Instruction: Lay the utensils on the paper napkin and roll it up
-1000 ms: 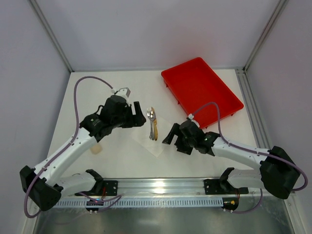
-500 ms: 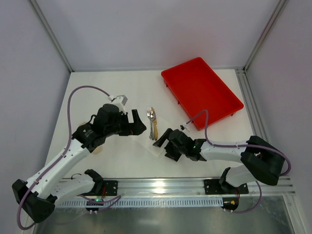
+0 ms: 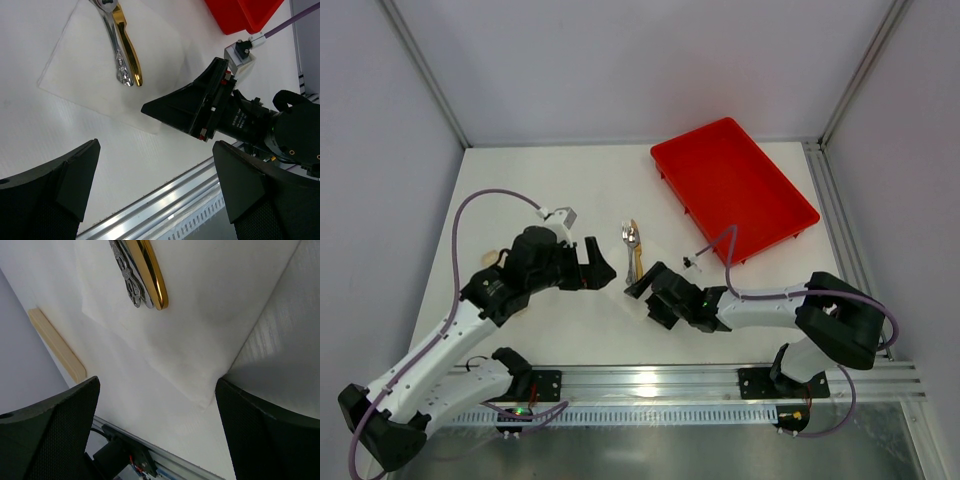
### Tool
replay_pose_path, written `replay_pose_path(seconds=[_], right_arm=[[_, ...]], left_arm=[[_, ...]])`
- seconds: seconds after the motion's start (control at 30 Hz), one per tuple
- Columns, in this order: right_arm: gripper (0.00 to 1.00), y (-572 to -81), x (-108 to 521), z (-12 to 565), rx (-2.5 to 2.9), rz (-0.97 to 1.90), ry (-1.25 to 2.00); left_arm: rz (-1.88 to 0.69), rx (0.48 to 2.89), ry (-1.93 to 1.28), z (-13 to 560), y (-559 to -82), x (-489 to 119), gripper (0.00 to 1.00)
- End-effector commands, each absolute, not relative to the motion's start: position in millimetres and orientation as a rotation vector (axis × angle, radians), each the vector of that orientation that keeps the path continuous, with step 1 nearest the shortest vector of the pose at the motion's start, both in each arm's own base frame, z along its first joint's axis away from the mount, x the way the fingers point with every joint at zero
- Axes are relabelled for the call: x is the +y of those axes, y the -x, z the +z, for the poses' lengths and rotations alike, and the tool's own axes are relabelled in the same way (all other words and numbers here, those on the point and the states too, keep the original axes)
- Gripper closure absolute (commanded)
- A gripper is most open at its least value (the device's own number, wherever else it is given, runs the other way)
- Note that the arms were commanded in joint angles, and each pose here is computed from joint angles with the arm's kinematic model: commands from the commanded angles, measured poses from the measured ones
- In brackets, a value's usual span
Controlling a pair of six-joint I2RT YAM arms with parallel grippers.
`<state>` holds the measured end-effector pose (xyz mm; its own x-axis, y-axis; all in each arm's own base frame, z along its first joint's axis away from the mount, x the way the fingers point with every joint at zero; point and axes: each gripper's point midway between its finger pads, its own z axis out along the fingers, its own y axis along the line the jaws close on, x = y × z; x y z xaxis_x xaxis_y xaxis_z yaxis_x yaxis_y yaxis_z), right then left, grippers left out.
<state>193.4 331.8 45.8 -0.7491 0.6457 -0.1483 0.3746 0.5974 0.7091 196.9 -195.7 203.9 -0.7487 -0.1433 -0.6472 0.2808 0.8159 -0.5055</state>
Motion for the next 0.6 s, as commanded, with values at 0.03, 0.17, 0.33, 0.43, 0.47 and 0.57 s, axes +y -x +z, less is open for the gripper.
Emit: replay_pose_path(seconds=[0.03,0.17,0.33,0.43,0.47,0.57], right_arm=[[0.04,-209,326,51,2.333,0.882,-0.893],[0.03,-217,327,62,2.284,0.89,-0.894],[0.04,-224,329,74,2.236,0.907,-0.907],[0.04,-225,332,74,2.24,0.905,-0.906],[0.04,-225,333,74,2.241,0.907,-0.908],[0.04,-223,335,75,2.255,0.92,-0.899]], left_arm=[[-0.761,2.257,-0.101,206,-200,-192,0.0],[-0.703,2.272,-0.07,196,-202,-184,0.0],[-0.709,2.293,-0.059,184,-202,-186,0.02],[-0.719,2.319,-0.06,175,-199,-187,0.05],[-0.734,2.319,-0.065,174,-198,-190,0.06],[-0.772,2.349,-0.074,160,-191,-194,0.16]])
